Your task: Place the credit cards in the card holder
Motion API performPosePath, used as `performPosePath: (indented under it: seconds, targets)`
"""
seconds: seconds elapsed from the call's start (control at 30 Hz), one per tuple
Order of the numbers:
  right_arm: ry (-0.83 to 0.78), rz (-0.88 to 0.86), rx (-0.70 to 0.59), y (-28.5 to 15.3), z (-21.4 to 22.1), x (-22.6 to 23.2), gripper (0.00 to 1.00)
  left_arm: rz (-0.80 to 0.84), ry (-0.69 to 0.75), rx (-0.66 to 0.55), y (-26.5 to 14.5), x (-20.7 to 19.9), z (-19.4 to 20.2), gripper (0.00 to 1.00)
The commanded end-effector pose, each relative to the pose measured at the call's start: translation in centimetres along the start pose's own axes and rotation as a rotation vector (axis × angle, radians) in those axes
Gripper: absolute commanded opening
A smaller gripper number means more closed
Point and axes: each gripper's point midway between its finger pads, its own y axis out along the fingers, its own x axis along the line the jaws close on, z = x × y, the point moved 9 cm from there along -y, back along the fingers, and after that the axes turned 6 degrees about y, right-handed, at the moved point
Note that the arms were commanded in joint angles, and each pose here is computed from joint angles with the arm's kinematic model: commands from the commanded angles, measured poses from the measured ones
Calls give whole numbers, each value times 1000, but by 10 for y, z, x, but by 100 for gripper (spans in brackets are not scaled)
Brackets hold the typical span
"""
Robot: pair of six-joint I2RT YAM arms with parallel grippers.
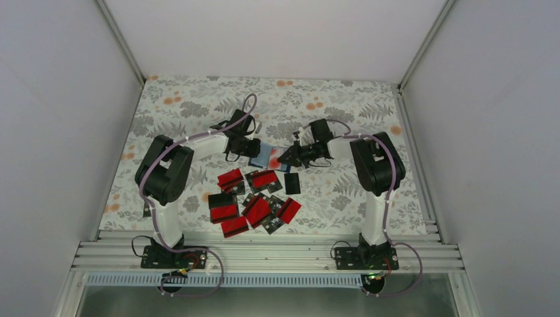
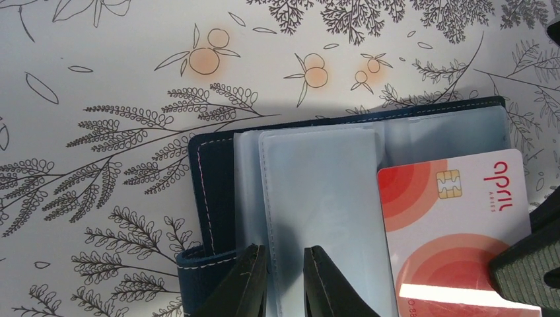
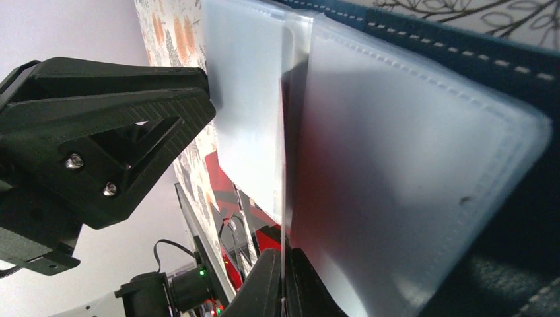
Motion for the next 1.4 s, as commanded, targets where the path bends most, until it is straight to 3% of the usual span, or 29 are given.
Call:
performPosePath:
  seconds: [0.0,1.37]
  targets:
    - [8,-29,28,0,2,7,4,-26,6,34,10,4,6,15]
    - [38,-12,63,-6,15,-4,4,-58,5,54,13,7,11,11]
